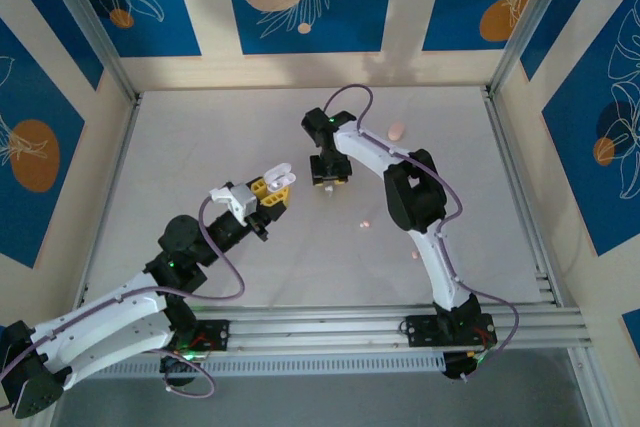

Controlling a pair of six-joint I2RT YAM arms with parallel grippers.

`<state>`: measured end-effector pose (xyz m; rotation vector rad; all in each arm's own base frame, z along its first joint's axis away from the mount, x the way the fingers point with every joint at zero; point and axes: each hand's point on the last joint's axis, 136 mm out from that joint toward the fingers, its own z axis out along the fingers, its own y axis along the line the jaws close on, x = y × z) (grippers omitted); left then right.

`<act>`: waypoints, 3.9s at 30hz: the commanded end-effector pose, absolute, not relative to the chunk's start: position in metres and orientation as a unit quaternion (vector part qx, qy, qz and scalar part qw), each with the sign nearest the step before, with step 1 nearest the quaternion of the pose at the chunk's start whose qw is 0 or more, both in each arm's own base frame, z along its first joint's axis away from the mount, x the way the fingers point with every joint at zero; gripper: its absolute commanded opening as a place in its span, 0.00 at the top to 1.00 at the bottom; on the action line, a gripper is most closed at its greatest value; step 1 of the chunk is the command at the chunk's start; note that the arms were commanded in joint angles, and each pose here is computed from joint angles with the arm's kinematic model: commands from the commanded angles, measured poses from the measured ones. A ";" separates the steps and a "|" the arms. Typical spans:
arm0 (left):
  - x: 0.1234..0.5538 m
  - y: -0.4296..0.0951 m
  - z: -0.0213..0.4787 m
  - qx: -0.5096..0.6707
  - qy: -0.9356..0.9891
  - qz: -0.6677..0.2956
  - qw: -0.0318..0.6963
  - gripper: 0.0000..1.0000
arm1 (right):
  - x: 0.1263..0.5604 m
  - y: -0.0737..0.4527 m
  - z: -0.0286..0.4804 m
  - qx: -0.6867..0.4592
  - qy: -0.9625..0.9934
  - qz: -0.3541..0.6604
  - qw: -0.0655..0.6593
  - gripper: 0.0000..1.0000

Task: Insert the wireless bluetooth earbuds into the charging case

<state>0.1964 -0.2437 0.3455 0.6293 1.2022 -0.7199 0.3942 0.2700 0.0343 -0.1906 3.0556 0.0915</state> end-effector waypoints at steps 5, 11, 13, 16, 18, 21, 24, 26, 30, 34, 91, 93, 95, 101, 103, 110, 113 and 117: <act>0.187 -0.240 0.373 0.272 0.512 -0.345 0.738 0.78 | 0.390 0.267 0.028 -0.077 0.997 0.015 0.021 0.57; 0.188 -0.240 0.373 0.271 0.513 -0.345 0.738 0.78 | 0.388 0.269 0.022 -0.080 0.997 0.017 0.011 0.61; 0.188 -0.240 0.373 0.271 0.513 -0.345 0.738 0.78 | 0.388 0.270 0.020 -0.080 0.997 0.019 0.009 0.62; 0.188 -0.240 0.373 0.271 0.512 -0.345 0.738 0.78 | 0.388 0.271 0.019 -0.081 0.997 0.019 0.006 0.65; 0.188 -0.240 0.374 0.271 0.513 -0.345 0.738 0.78 | 0.388 0.271 0.017 -0.083 0.996 0.017 0.004 0.66; 0.188 -0.240 0.373 0.271 0.514 -0.346 0.737 0.78 | 0.387 0.271 0.015 -0.083 0.996 0.019 0.000 0.66; 0.188 -0.241 0.373 0.272 0.514 -0.346 0.736 0.78 | 0.384 0.271 0.015 -0.083 0.996 0.021 -0.006 0.67; 0.188 -0.241 0.373 0.272 0.514 -0.346 0.736 0.78 | 0.383 0.271 0.016 -0.082 0.996 0.022 -0.008 0.67; 0.188 -0.242 0.373 0.273 0.514 -0.347 0.736 0.78 | 0.379 0.271 0.018 -0.082 0.996 0.020 -0.012 0.67; 0.188 -0.242 0.374 0.274 0.513 -0.348 0.735 0.78 | 0.376 0.270 0.016 -0.083 0.996 0.018 -0.017 0.67; 0.219 -0.296 0.352 0.271 0.543 -0.399 0.687 0.78 | 0.257 0.282 0.359 -0.221 0.813 0.315 0.436 0.72; 0.220 -0.295 0.351 0.268 0.545 -0.398 0.687 0.78 | 0.255 0.282 0.361 -0.222 0.809 0.318 0.442 0.72; 0.221 -0.294 0.352 0.266 0.546 -0.398 0.687 0.78 | 0.253 0.282 0.363 -0.225 0.804 0.322 0.447 0.71; 0.221 -0.293 0.356 0.258 0.545 -0.404 0.688 0.78 | 0.245 0.291 0.367 -0.246 0.790 0.332 0.453 0.72; 0.221 -0.293 0.357 0.256 0.545 -0.405 0.688 0.78 | 0.244 0.293 0.367 -0.251 0.787 0.331 0.456 0.72; 0.220 -0.292 0.358 0.253 0.543 -0.409 0.689 0.78 | 0.245 0.294 0.359 -0.259 0.789 0.313 0.460 0.72; 0.220 -0.292 0.359 0.252 0.542 -0.410 0.689 0.78 | 0.244 0.295 0.355 -0.269 0.789 0.307 0.459 0.72; 0.220 -0.291 0.361 0.251 0.540 -0.410 0.691 0.78 | 0.240 0.298 0.351 -0.287 0.786 0.307 0.454 0.72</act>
